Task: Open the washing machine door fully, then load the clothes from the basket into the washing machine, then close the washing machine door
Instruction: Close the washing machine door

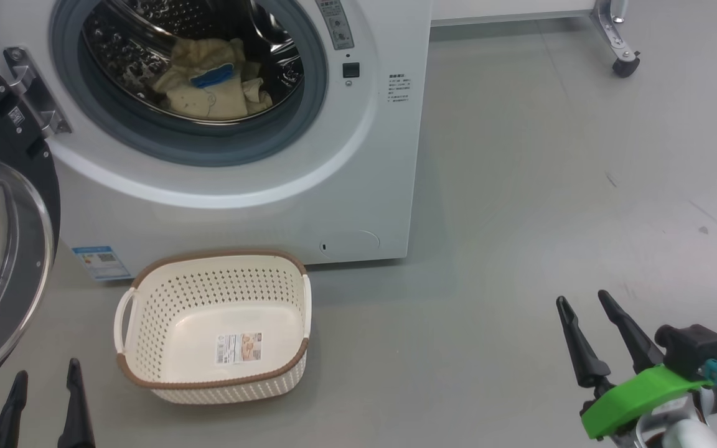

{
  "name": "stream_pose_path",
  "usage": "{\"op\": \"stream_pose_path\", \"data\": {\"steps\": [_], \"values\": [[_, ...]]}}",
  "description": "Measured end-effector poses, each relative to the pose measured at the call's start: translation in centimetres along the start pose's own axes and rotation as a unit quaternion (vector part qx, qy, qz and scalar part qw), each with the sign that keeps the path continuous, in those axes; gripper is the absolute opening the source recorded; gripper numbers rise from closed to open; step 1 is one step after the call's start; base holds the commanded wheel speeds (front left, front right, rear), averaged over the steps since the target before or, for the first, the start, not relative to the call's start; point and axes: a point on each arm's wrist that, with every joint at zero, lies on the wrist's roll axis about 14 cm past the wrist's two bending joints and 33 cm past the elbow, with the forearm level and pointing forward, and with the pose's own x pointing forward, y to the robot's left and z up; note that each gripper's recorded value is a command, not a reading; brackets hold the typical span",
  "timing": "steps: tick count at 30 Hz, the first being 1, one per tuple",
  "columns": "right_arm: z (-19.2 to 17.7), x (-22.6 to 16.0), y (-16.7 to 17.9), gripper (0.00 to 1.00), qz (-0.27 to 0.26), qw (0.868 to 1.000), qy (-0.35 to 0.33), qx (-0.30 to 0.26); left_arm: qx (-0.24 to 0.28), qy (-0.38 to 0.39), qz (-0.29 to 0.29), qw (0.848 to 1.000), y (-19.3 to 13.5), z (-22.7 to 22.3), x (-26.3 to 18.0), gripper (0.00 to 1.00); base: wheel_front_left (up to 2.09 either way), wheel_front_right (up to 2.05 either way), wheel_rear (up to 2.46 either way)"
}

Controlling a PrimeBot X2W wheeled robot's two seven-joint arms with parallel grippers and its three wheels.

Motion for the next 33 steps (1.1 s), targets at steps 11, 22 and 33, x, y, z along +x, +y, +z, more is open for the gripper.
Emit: {"op": "stream_pose_path", "data": {"steps": [11,22,33], "values": [[-0.6,1.1,1.3,1.00,0.022,1.000,0.011,0.000,-0.008,0.002,0.039,0.999,2.5,-0.2,-0.9,1.00,0.00,0.00,0.00],[-1.4,3.3,4.8,1.00,0.080,0.996,0.023,0.000,-0.015,-0.005,0.117,0.993,7.5,-0.2,-3.7,1.00,0.00,0.00,0.00],[-2.5,5.6,10.5,1.00,0.166,0.985,0.040,-0.002,-0.019,-0.018,0.200,0.980,12.1,0.1,-8.7,1.00,0.00,0.00,0.00]]}}
